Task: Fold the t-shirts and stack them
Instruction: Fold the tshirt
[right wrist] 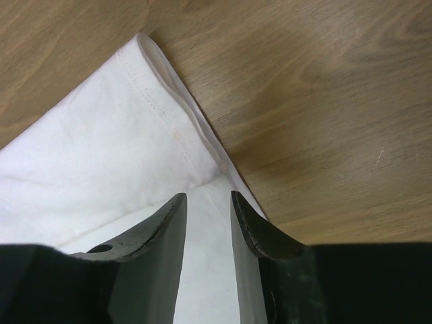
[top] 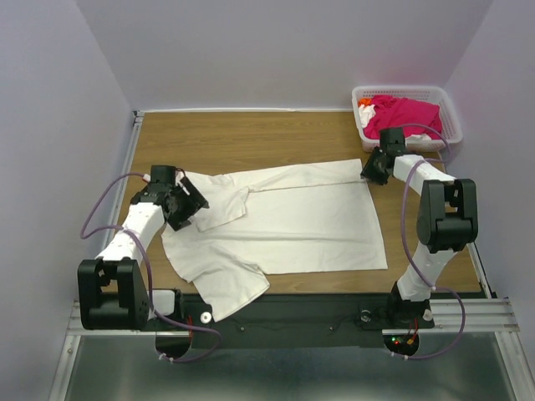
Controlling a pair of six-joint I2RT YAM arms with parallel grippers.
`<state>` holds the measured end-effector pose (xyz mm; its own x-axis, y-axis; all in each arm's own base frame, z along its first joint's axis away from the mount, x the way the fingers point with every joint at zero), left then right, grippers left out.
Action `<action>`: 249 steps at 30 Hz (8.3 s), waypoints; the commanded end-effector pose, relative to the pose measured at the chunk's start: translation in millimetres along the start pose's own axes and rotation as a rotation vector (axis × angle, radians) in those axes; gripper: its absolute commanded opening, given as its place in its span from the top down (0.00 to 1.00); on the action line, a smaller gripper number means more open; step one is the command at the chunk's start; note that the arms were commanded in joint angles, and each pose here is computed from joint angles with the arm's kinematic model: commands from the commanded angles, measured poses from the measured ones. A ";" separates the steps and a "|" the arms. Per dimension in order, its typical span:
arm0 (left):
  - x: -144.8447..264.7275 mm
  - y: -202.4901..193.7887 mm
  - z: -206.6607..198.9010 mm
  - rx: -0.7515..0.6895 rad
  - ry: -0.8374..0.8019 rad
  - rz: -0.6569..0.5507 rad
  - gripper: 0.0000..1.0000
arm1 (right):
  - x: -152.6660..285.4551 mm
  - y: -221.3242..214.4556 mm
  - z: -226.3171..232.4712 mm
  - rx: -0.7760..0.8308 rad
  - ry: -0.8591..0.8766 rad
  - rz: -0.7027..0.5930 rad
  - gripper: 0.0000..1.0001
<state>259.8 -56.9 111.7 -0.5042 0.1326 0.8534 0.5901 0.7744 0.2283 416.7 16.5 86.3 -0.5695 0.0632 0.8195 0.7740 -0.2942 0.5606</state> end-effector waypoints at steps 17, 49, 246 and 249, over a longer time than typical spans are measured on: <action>-72.5 169.3 -73.4 -0.130 0.002 -0.263 0.28 | -13.0 73.7 47.6 0.031 0.190 -0.131 0.64; -117.4 230.5 -36.6 0.011 0.033 -0.295 0.84 | -56.8 65.5 36.1 -0.006 0.061 -0.128 0.68; -12.7 26.2 82.0 -0.015 0.385 -0.096 1.00 | 75.2 -158.0 -36.0 0.032 -0.146 0.218 0.96; -9.1 29.9 81.1 -0.007 0.377 -0.108 1.00 | 80.1 -143.6 -30.3 0.030 -0.129 0.186 0.99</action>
<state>233.9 8.7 63.1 -0.2767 -0.1632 0.9470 0.5656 0.7690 0.2978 238.6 37.0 56.1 -0.3371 0.1158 0.9343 0.8909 -0.2818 0.3563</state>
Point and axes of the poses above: each gripper's point midway between its finger pads, its own x axis back along the fingers, its own z axis along the line the jaws close on, y = z × x, the point moved 4 cm from there along x, back along the fingers, and after that the axes turned 12 degrees about x, right-handed, at the moved point
